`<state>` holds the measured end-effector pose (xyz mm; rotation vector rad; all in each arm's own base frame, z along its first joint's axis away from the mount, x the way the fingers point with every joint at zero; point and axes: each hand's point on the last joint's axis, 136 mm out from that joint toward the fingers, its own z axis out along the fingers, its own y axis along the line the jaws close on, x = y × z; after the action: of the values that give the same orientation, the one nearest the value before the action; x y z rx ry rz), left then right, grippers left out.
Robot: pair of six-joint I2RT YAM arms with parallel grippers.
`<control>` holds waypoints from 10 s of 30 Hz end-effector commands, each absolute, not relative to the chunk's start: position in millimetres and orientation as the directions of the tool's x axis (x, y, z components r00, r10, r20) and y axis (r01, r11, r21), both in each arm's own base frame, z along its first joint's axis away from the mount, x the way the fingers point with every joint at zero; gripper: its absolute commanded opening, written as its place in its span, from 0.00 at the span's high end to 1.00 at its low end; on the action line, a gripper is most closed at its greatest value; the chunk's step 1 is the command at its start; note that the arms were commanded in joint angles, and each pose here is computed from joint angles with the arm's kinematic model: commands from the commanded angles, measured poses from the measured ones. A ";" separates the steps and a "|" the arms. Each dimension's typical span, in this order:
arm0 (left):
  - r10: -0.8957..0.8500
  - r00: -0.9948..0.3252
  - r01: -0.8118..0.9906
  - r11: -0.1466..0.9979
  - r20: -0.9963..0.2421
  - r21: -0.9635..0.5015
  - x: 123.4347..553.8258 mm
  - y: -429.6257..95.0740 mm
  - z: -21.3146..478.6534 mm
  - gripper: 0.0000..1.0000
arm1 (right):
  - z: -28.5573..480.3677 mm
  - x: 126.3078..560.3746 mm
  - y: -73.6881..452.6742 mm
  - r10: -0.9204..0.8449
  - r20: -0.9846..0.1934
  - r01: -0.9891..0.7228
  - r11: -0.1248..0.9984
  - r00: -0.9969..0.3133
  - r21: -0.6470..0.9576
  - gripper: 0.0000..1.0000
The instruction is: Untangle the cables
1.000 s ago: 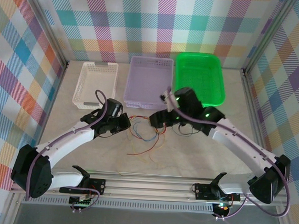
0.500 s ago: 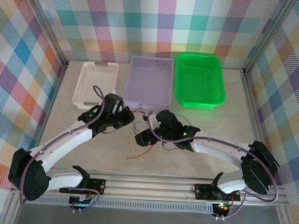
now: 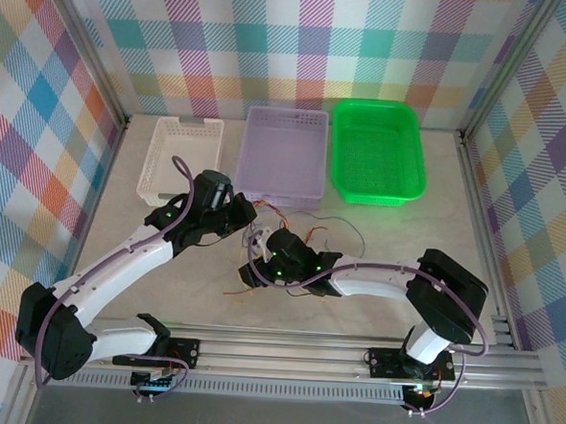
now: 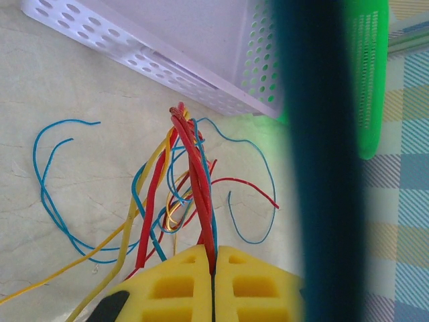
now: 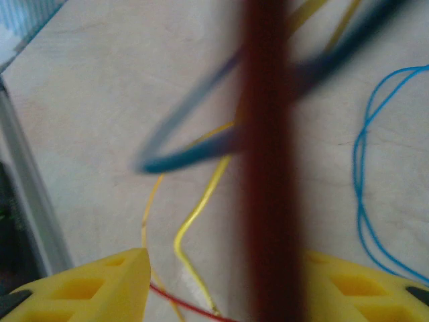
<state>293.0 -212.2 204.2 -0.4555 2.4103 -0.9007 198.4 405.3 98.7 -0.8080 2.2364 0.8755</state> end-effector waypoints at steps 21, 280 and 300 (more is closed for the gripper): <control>-0.528 -0.763 -0.111 0.676 -0.374 -0.728 288.9 -207.2 238.2 1.00 | 144.9 206.9 431.3 -0.037 -0.807 -0.682 0.559 -0.589 0.472 0.52; -0.337 -0.766 -0.019 0.863 -0.547 -0.504 281.8 -174.2 250.7 0.82 | 432.6 240.3 265.1 0.078 -0.979 -0.623 0.761 -0.187 0.180 1.00; -0.293 -0.852 -0.007 0.835 -0.433 -0.550 280.2 -207.5 186.8 0.60 | 555.2 251.7 242.0 0.070 -0.992 -0.561 0.820 -0.101 0.115 1.00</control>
<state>280.4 -191.9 185.5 -0.2499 2.5155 -0.6581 250.7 248.8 550.6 -0.3851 1.5776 0.6052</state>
